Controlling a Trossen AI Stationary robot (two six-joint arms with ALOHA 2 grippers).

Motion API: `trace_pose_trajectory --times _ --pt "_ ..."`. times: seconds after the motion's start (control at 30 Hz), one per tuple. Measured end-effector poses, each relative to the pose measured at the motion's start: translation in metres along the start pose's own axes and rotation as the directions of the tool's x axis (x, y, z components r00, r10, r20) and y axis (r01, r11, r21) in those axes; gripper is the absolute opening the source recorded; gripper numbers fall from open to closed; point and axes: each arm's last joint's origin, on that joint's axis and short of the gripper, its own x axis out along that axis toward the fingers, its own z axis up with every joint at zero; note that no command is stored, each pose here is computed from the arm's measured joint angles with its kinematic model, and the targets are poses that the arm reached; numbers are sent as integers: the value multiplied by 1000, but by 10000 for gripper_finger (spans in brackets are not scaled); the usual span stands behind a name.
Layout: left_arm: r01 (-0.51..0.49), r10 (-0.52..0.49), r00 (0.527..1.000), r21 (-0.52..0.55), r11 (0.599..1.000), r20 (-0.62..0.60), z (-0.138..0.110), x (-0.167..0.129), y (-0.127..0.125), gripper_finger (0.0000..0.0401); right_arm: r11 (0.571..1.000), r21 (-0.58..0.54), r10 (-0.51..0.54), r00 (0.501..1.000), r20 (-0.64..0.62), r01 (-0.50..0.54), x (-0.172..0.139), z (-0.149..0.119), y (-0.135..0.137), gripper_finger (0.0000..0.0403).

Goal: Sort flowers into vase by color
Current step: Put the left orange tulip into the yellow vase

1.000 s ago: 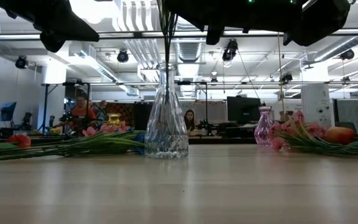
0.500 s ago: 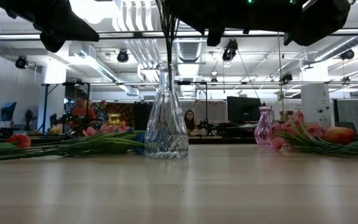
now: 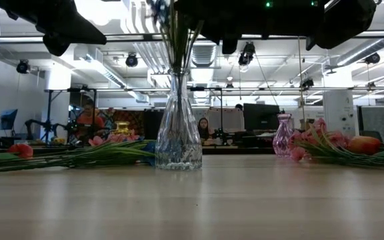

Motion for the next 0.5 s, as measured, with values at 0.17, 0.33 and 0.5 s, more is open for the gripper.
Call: trace_pose_trajectory --times 0.17,0.33,0.5 --pt "0 0 1000 0 1000 0 0 0 0 0 1000 14 3 1000 -24 -2 0 -2 0 216" --pt "0 0 1000 0 1000 0 0 0 0 0 1000 11 5 998 -59 -4 -1 -1 0 237" --pt "0 0 1000 0 1000 0 0 0 0 0 1000 16 7 995 -101 -6 -5 5 -2 251"
